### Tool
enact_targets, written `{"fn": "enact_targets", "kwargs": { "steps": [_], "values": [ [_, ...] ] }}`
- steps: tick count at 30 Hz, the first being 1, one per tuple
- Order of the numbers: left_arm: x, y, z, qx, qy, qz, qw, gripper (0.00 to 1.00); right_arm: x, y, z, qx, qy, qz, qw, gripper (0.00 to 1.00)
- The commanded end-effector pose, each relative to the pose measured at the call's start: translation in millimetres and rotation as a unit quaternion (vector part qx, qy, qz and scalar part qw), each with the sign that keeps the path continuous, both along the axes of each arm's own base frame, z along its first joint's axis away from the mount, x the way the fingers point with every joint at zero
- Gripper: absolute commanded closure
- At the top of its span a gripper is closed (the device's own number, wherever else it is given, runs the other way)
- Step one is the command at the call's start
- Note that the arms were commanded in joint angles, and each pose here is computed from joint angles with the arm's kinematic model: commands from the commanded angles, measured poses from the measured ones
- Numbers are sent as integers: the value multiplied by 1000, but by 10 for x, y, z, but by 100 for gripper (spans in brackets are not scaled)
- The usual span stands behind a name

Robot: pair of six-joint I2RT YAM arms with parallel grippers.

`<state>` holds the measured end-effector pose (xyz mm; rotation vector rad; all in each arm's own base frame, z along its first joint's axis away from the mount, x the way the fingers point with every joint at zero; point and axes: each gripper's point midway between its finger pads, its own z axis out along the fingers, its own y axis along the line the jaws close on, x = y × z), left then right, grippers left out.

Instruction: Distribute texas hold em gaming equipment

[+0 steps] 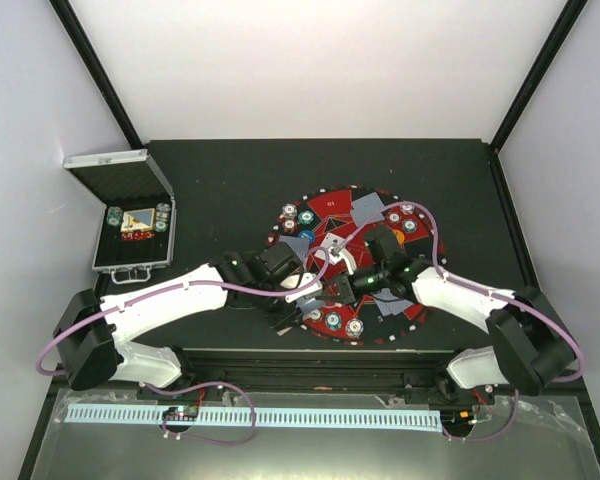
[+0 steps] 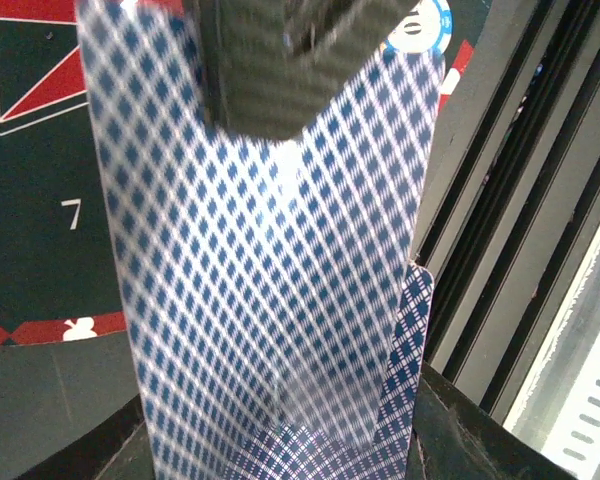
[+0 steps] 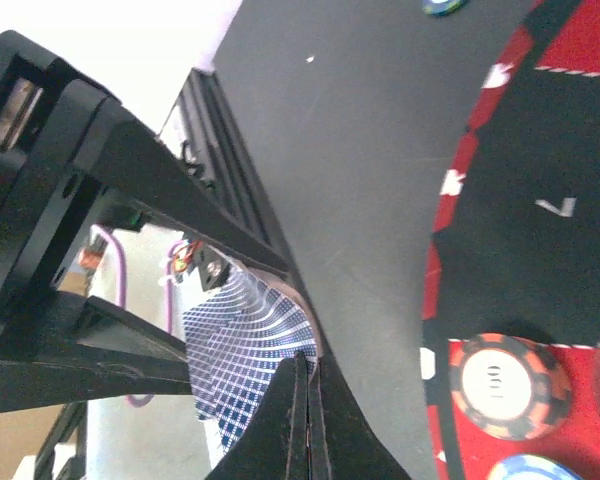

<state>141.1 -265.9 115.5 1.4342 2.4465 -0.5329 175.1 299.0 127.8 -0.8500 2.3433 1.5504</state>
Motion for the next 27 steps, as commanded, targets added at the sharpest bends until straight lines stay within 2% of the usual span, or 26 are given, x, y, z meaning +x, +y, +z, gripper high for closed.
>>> {"fn": "enact_targets", "kwargs": {
  "steps": [1,6,9,11,15,17,21,23,27],
  "values": [
    [36,-75,103,-12,-11,-6,1000,50,309,-300,-165,-87,-44,-84,992,99],
    [75,-47,88,-3,-19,2,1000,50,666,-841,-215,-179,-75,-180,964,99],
    [85,-38,79,0,-21,5,1000,50,917,-1192,-183,-256,-115,-247,928,99],
    [96,-34,85,1,-23,7,1000,50,1107,-1423,-107,-308,-148,-296,892,99],
    [109,-20,92,3,-26,11,1000,50,1395,-1627,113,-354,-200,-351,843,99],
    [110,-20,98,2,-27,12,1000,50,1508,-1662,183,-381,-231,-363,818,99],
    [115,-9,103,3,-29,14,999,50,1704,-1681,187,-475,-304,-357,745,99],
    [116,-8,108,2,-29,15,999,50,1792,-1667,160,-510,-327,-349,715,99],
    [111,-10,110,0,-27,15,1000,50,1937,-1539,75,-540,-354,-321,693,99]
  ]
}}
